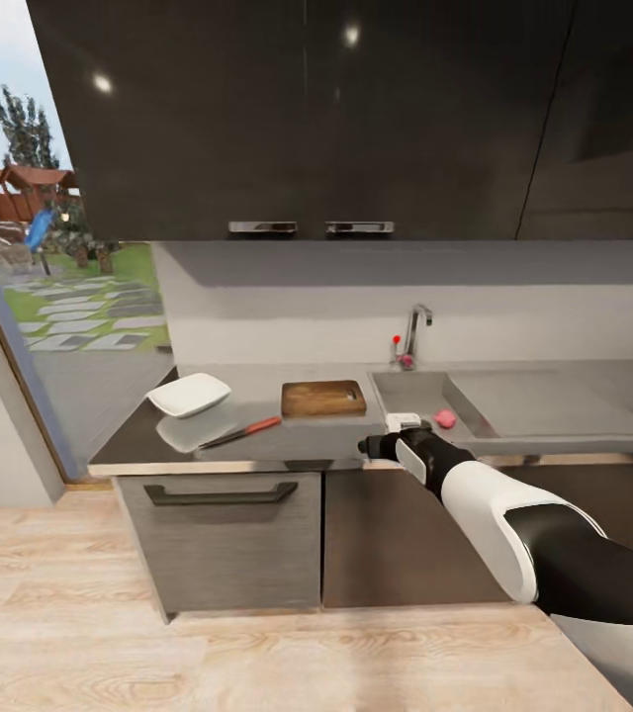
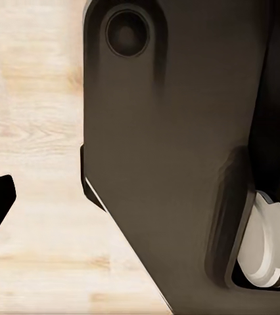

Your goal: In the kitchen, take the Vidalia onion out of the sink, dice it on the chopping board with the paring knife, put the diced onion into the bowl on the countertop, then place both the paring knife and the chopping board into the sink.

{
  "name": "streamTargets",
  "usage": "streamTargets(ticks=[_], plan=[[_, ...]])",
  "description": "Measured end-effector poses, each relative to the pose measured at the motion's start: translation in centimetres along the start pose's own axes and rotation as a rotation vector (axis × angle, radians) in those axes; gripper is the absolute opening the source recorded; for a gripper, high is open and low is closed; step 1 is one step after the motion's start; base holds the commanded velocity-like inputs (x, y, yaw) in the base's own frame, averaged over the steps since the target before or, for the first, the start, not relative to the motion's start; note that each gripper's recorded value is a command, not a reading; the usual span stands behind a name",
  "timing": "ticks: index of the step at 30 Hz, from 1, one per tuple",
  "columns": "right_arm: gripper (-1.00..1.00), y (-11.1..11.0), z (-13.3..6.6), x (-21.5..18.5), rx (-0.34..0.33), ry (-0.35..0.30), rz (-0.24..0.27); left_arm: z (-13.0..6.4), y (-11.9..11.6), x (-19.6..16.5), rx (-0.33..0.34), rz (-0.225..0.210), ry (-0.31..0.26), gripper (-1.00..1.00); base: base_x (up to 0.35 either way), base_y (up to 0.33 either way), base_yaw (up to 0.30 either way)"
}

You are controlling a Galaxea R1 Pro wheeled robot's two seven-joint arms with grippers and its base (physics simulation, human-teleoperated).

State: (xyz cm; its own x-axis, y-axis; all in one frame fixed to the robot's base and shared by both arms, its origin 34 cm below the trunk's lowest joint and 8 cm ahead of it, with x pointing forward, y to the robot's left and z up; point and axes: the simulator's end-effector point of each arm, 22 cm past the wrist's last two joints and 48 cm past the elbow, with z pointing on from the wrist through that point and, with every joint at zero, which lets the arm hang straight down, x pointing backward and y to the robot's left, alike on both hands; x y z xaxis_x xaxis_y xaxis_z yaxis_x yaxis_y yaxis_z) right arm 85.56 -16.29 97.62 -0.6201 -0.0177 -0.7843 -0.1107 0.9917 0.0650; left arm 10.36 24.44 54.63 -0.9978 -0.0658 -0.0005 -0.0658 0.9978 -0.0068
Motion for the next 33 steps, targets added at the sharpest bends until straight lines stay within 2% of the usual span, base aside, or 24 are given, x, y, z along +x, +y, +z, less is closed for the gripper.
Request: streamTargets(ticks=[14,20,21,23,25,27,28,29,30,32,33], plan=[[1.00,-0.7,0.3,1.4,0.007,0.010,0.003,0.0,-0.1,-0.3,0.002,0.000,-0.006,1.00,-0.322,0.000,0.000],[1.00,-1.3,1.5,7.1,0.016,-0.038,0.011,0.1,-0.2,-1.3,0.003,-0.002,-0.029,1.00,-0.075,0.000,0.000],[1.00,-1.3,1.8,9.2,0.018,-0.044,0.014,0.1,-0.2,-2.0,0.004,-0.002,-0.044,1.00,-0.013,0.000,0.000],[1.00,-1.4,2.0,16.1,0.019,-0.010,0.022,0.1,-0.3,-3.9,0.005,-0.002,-0.085,1.00,-0.009,0.000,0.000],[1.00,-1.3,1.8,20.3,0.020,0.004,0.026,0.1,-0.3,-5.2,0.005,-0.002,-0.111,1.00,-0.004,0.000,0.000],[1.00,-1.4,1.0,26.5,0.024,0.017,0.030,0.1,-0.2,-6.3,0.005,-0.003,-0.135,1.00,-0.002,0.000,0.000],[1.00,-1.4,0.7,27.7,0.025,0.015,0.030,0.0,-0.2,-6.5,0.005,-0.003,-0.139,1.00,-0.001,0.000,0.000],[1.00,-1.6,0.0,30.5,0.029,0.019,0.031,0.0,-0.3,-6.9,0.005,-0.003,-0.148,1.00,0.000,0.000,0.000],[1.00,-2.5,-1.7,35.9,0.042,0.031,0.030,0.0,-0.4,-7.9,0.005,-0.004,-0.167,1.00,0.000,0.000,0.000],[1.00,-3.1,-3.5,40.5,0.051,0.054,0.026,-0.1,-0.5,-8.7,0.006,-0.004,-0.185,1.00,0.000,0.000,0.000],[1.00,-3.3,-5.2,44.2,0.054,0.068,0.022,-0.2,-0.6,-9.6,0.007,-0.004,-0.203,1.00,0.000,0.000,0.000]])
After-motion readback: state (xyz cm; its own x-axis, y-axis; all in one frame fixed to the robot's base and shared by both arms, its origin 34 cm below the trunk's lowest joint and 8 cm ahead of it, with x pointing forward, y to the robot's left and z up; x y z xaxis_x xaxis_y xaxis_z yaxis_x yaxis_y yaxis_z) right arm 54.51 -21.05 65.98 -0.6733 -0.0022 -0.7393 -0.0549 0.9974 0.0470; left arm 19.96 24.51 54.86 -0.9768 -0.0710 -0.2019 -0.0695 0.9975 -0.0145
